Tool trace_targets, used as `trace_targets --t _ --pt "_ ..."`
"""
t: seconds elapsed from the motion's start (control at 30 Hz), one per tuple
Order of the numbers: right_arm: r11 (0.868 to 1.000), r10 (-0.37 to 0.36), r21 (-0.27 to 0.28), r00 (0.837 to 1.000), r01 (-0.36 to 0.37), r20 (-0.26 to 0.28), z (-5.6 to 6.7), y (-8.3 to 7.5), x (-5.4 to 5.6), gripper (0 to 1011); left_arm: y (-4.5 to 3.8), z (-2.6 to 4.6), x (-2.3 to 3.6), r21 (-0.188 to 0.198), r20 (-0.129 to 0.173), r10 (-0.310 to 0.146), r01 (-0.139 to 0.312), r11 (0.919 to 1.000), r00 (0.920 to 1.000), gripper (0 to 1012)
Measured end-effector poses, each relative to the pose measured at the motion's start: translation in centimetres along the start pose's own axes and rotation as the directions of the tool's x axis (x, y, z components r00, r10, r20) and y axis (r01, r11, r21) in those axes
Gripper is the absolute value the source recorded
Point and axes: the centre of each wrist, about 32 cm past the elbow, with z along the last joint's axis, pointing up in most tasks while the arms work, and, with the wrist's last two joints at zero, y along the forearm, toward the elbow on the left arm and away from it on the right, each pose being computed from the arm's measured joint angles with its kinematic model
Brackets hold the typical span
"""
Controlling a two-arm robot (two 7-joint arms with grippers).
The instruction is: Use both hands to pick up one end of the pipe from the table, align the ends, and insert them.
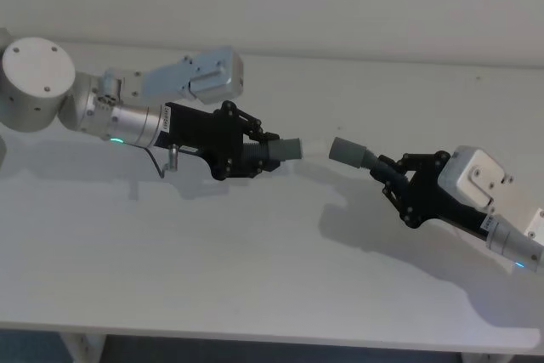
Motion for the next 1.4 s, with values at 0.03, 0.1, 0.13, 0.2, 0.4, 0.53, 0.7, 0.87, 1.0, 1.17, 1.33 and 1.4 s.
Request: trace_targets --t 0.03,0.1,0.13,0.2,0.4,0.53,0.7,0.87,1.0,1.17,1.33,1.4 --pt "1.000 0.000 0.000 1.000 0.000 0.000 0.00 0.00 0.00 155 0.02 -0.04 0.03 -0.002 -0.002 0.000 0.000 1.0000 1.0000 360" --pt "1.000 -0.001 -0.004 1.000 0.000 -0.005 -0.06 0.02 0.03 155 0.04 -0.08 0.05 -0.004 -0.005 0.000 0.000 1.0000 1.0000 360" --pt "1.000 -0.001 -0.004 1.000 0.001 -0.006 -0.07 0.02 0.03 155 0.05 -0.10 0.06 -0.005 -0.006 0.000 0.000 1.0000 1.0000 360" --pt "1.000 0.000 -0.007 1.000 0.000 -0.010 -0.11 0.05 0.03 155 0.07 -0.16 0.08 -0.007 -0.008 0.001 -0.001 1.0000 1.0000 360" --pt "1.000 0.000 -0.011 1.000 0.000 -0.020 -0.15 0.13 0.02 155 0.12 -0.30 0.14 -0.013 -0.014 0.002 -0.002 0.9999 0.9999 360" --pt "1.000 0.000 -0.011 1.000 0.000 -0.026 -0.15 0.16 0.02 155 0.13 -0.38 0.18 -0.015 -0.017 0.002 -0.003 0.9999 0.9998 360" --pt "1.000 -0.001 -0.009 0.999 0.001 -0.034 -0.10 0.17 0.04 155 0.10 -0.48 0.21 -0.017 -0.019 0.001 -0.001 0.9999 0.9998 360" --pt "1.000 -0.004 -0.005 0.999 0.004 -0.039 0.02 0.11 0.11 155 0.05 -0.53 0.24 -0.018 -0.021 0.000 0.000 0.9998 0.9998 360" --pt "1.000 -0.005 -0.002 0.999 0.005 -0.043 0.07 0.04 0.11 155 0.01 -0.56 0.25 -0.019 -0.022 0.000 0.000 0.9998 0.9998 360" --pt "1.000 -0.005 -0.001 0.999 0.005 -0.046 0.10 -0.07 0.10 155 -0.06 -0.57 0.29 -0.020 -0.022 0.000 0.000 0.9998 0.9998 360" --pt "1.000 -0.002 -0.004 0.999 0.002 -0.046 0.11 -0.18 0.07 155 -0.13 -0.58 0.33 -0.024 -0.023 0.003 -0.003 0.9997 0.9997 360" --pt "1.000 -0.001 -0.005 0.999 0.001 -0.045 0.10 -0.21 0.05 155 -0.16 -0.58 0.34 -0.025 -0.023 0.004 -0.004 0.9997 0.9997 360"
